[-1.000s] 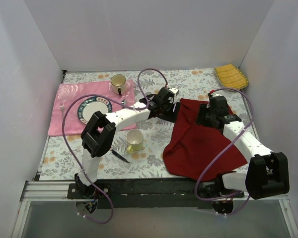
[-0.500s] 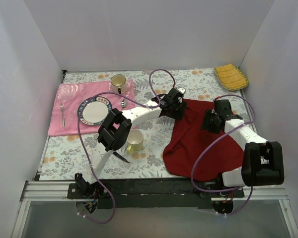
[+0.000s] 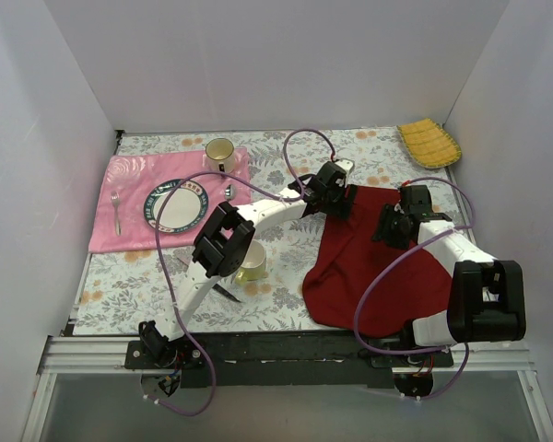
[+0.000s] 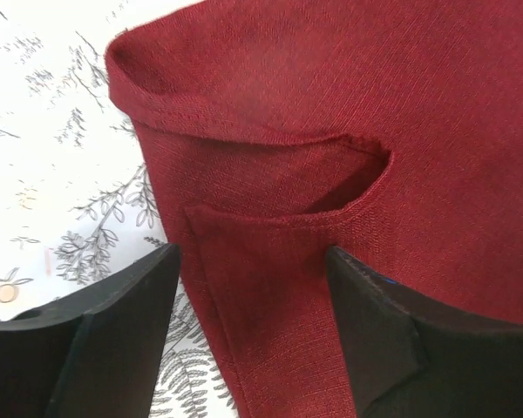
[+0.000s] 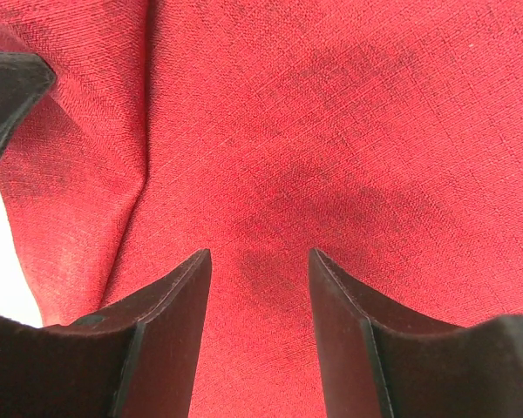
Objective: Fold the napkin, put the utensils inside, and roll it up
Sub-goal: Flatten the napkin out
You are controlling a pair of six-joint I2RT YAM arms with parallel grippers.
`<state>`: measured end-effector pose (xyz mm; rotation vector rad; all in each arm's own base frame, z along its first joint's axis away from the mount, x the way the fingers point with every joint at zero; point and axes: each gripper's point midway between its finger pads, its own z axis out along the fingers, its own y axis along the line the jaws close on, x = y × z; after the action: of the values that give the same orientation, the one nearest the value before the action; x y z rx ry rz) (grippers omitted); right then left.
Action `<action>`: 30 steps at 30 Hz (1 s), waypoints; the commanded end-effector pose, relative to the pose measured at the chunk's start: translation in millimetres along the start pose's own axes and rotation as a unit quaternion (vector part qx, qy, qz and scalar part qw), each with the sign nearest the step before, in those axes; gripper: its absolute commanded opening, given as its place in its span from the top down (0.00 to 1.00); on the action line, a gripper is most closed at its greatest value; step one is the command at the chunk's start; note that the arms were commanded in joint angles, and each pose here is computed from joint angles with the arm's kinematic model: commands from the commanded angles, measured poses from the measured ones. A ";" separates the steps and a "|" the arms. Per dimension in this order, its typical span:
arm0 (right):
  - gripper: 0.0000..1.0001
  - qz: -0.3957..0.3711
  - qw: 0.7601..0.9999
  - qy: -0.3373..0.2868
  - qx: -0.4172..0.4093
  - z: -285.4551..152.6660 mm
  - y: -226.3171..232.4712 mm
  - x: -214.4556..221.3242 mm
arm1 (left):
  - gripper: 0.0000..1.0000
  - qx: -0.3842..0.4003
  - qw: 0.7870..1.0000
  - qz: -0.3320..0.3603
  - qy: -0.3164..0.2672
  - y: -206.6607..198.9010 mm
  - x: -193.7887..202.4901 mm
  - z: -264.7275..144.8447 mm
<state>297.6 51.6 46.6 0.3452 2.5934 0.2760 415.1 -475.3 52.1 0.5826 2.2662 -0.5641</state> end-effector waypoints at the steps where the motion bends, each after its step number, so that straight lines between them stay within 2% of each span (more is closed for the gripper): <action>1: 0.43 0.003 1.000 -0.004 -0.002 1.2 -0.2 -3.8 | 0.37 0.029 0.999 0.000 -0.034 -17.1 -25.4 -1.7; 10: 0.43 0.001 1.000 0.001 0.009 5.3 -5.4 -1.3 | 0.56 0.033 0.998 -0.025 -0.054 -22.7 -36.0 -0.1; 15: 0.43 0.021 0.999 0.018 0.018 13.1 -12.1 6.0 | 0.79 0.027 0.997 -0.023 -0.067 -21.9 -45.3 -7.6; 17: 0.43 0.029 0.999 0.027 0.018 16.9 -14.9 9.2 | 0.81 0.025 0.997 -0.018 -0.070 -21.2 -47.2 -7.7; 18: 0.43 0.030 0.999 0.030 0.019 17.5 -15.4 10.8 | 0.75 0.027 0.997 -0.017 -0.071 -21.9 -48.7 -8.0; 19: 0.43 0.031 0.999 0.032 0.020 18.6 -16.3 11.8 | 0.64 0.026 0.997 -0.017 -0.068 -21.5 -47.0 -6.4; 21: 0.43 0.031 0.999 0.032 0.021 18.8 -17.2 12.6 | 0.38 0.030 0.997 -0.020 -0.066 -24.3 -46.4 -6.7; 22: 0.43 0.032 0.999 0.030 0.021 17.6 -17.4 11.5 | 0.34 0.037 0.997 -0.021 -0.063 -25.8 -45.1 -6.1; 26: 0.43 0.033 0.999 0.026 0.019 16.5 -17.0 9.3 | 0.31 0.041 0.997 -0.022 -0.058 -27.2 -40.1 0.1; 30: 0.43 0.033 0.999 0.030 0.020 18.4 -17.7 10.8 | 0.33 0.064 0.996 -0.029 -0.050 -35.0 -34.3 7.1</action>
<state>294.7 41.4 23.9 0.4235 2.6555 0.2549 423.4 -497.2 54.7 0.5276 2.2244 -0.6605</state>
